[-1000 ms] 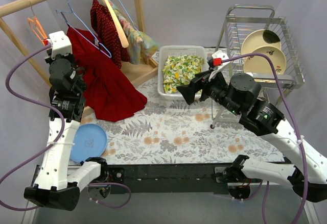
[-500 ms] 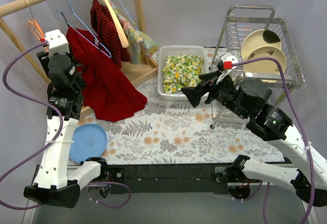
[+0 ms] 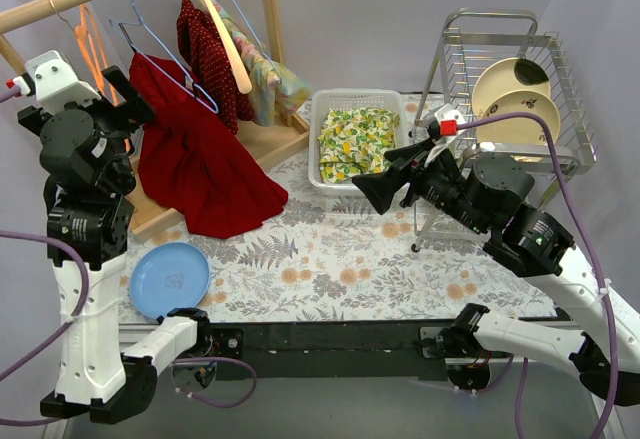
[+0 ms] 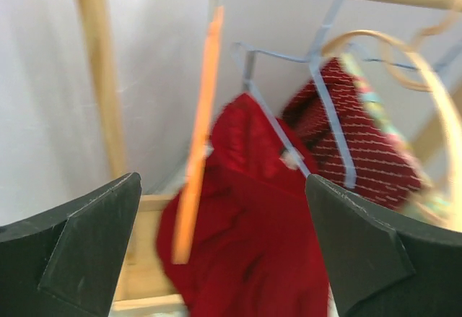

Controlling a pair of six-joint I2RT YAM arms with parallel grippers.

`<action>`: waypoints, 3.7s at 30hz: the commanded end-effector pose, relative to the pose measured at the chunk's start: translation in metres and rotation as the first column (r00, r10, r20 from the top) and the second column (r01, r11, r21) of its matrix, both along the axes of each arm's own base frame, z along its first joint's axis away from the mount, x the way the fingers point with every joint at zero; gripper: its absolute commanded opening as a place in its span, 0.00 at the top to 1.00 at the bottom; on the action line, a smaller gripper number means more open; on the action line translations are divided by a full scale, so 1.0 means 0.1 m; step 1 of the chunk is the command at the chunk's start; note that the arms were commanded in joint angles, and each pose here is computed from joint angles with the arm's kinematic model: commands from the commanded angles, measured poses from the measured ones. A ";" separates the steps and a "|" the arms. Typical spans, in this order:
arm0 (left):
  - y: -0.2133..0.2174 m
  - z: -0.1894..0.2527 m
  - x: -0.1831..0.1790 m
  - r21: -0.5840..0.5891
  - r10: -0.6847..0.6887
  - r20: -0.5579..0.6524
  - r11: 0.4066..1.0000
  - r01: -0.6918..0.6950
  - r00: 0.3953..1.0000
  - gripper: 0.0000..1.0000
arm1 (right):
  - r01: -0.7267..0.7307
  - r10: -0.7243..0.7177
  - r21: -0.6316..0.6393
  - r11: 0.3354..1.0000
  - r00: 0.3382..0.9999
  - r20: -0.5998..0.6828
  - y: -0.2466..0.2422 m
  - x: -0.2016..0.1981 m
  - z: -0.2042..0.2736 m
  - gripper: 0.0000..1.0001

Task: Remove the skirt from the hanger

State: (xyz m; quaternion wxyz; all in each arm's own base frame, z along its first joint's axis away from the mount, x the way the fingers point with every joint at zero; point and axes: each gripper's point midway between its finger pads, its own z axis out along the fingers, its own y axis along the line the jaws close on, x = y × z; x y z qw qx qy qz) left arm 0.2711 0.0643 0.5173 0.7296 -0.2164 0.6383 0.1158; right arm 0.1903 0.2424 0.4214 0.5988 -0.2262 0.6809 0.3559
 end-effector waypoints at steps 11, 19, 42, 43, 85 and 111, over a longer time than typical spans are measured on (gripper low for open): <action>-0.86 -0.03 0.28 -0.252 -0.426 0.069 0.867 0.429 0.902 0.14 | -0.012 0.013 0.059 0.998 1.000 -0.013 -0.06 -0.10 0.02 0.05; -0.64 -0.32 0.85 -0.320 -0.257 -0.006 0.916 0.241 0.967 0.24 | -0.063 0.063 0.099 0.993 0.998 0.005 0.00 -0.18 0.04 0.06; -0.66 -0.74 1.64 -0.227 -0.247 -0.074 0.948 0.225 0.966 0.45 | -0.042 0.043 0.071 0.997 0.999 -0.009 0.02 -0.11 -0.14 0.06; -0.67 -0.73 1.64 -0.224 -0.256 -0.066 0.946 0.235 0.964 0.47 | -0.040 0.041 0.070 0.997 0.999 -0.008 0.02 -0.11 -0.14 0.06; -0.70 0.23 1.08 -0.051 -0.334 0.107 0.939 0.341 0.936 1.00 | -0.050 0.051 0.086 0.995 0.999 -0.005 -0.03 -0.17 -0.07 0.06; -0.88 0.31 -0.22 -0.081 -0.494 0.097 0.862 0.501 0.864 1.00 | -0.075 0.077 0.045 0.996 0.996 -0.044 0.07 -0.15 -0.22 0.07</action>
